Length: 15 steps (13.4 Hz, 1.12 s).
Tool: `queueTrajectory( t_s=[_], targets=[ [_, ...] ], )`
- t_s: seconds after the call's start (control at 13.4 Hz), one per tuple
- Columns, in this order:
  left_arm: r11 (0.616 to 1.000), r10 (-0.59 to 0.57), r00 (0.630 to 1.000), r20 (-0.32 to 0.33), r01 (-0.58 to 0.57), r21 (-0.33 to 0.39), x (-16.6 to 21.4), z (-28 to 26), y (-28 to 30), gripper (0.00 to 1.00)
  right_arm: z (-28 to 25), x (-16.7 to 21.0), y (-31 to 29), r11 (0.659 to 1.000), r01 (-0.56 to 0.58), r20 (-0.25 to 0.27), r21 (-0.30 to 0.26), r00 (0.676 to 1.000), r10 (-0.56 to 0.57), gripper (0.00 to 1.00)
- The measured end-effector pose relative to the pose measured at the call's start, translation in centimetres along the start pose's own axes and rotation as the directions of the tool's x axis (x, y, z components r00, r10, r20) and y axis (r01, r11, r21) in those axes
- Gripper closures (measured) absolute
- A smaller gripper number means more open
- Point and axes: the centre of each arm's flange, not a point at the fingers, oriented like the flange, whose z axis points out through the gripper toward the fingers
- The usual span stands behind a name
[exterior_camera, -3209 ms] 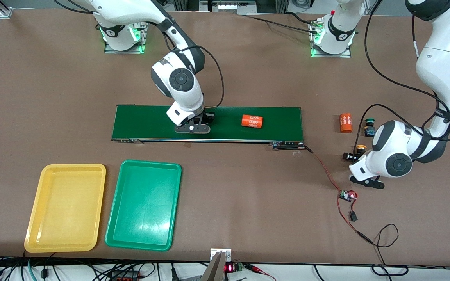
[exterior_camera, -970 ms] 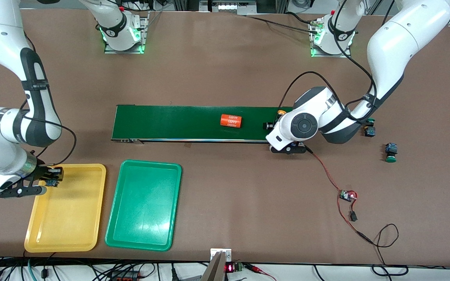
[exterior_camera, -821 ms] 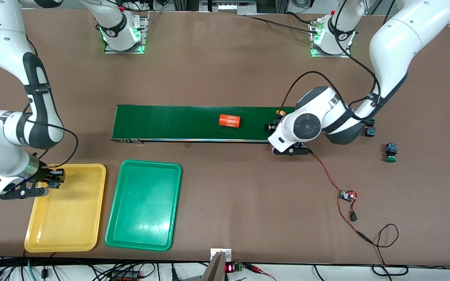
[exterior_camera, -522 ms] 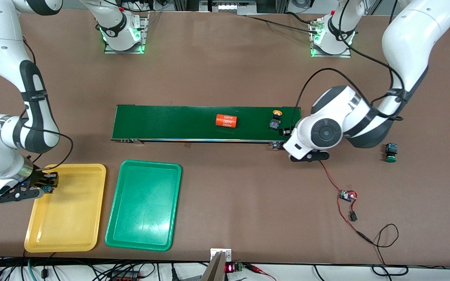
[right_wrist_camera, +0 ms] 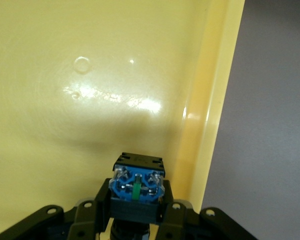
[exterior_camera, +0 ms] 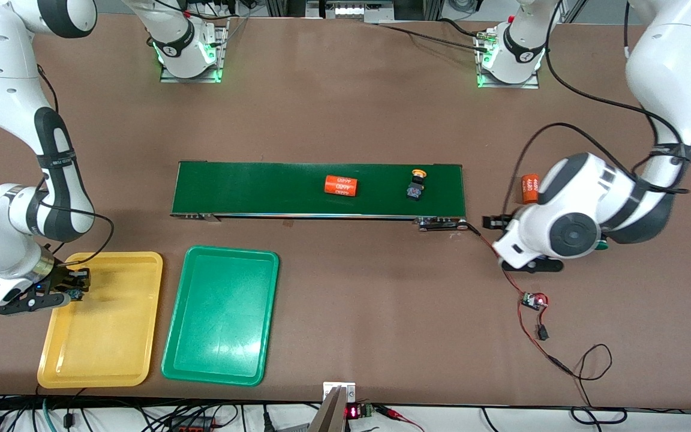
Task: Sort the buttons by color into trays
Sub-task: 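Lower the button into the yellow tray while the left gripper places its button, then open the right gripper in the yellow tray and lift away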
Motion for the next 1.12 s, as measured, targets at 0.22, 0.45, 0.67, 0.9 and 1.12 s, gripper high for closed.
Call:
queueTrajectory(
  t_s=[0.22,0.45,0.67,0.9,1.12],
  targets=[
    [0.999,0.028,0.999,0.039,-0.030,0.033,1.4,3.0,-3.4,0.00,0.4,-0.1,0.1,1.000,0.001,-0.002,-0.001,1.000,-0.001,0.58],
    [0.995,0.040,0.999,0.020,-0.042,0.095,1.9,3.4,-4.7,0.00,0.7,0.1,-0.2,1.000,0.004,-0.023,-0.004,1.000,-0.004,0.53],
    [0.993,0.019,1.000,0.006,-0.020,0.120,2.6,4.0,-6.8,0.00,1.4,0.3,-1.0,1.000,0.012,-0.025,0.002,1.000,-0.012,0.25],
    [0.994,-0.014,1.000,-0.011,0.015,0.109,3.3,4.8,-9.7,0.00,1.1,0.7,-1.5,1.000,0.015,-0.035,0.006,0.999,-0.015,0.00],
    [0.992,-0.002,1.000,-0.024,0.005,0.124,4.1,6.0,-11.4,0.00,-0.3,1.5,-2.3,1.000,-0.004,-0.032,0.017,0.999,0.005,0.00]
  ],
)
